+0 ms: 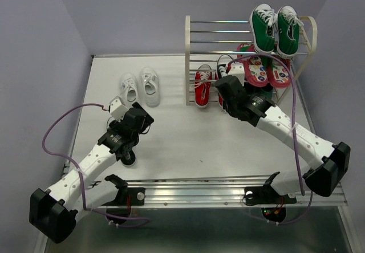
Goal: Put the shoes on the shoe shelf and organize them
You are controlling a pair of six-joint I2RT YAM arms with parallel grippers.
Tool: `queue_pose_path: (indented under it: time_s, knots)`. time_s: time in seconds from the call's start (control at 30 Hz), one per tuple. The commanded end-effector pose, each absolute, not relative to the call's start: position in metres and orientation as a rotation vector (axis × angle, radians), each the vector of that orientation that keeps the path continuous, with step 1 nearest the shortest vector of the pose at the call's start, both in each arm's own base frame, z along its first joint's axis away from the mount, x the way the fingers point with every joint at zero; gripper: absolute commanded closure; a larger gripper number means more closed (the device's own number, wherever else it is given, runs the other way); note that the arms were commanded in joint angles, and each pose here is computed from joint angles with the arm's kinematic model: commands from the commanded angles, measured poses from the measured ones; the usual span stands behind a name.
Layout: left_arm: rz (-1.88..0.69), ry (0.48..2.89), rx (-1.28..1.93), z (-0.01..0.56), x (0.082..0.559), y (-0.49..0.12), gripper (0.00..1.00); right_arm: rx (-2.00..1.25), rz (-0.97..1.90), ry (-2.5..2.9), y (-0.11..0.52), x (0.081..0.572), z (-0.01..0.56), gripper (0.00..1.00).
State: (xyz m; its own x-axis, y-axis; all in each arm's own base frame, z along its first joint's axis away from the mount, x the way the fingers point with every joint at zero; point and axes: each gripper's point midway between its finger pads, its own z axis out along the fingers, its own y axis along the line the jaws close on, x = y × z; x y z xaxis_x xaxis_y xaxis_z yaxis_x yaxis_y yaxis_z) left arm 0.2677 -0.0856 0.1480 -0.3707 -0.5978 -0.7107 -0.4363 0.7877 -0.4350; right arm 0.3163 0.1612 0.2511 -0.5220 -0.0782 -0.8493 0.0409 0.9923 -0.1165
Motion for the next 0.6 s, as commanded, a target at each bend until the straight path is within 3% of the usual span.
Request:
queue_pose_path:
  time_s: [0.0,0.57]
  knots:
    - [-0.219,1.980,-0.771,0.154,0.271,-0.081,0.01,0.058,-0.027,1.911,0.171,0.358,0.318,0.99]
    - [-0.215,1.966,-0.775,0.157,0.275,-0.076,0.01,0.125,-0.006,1.845,0.166,0.428,0.338,0.99]
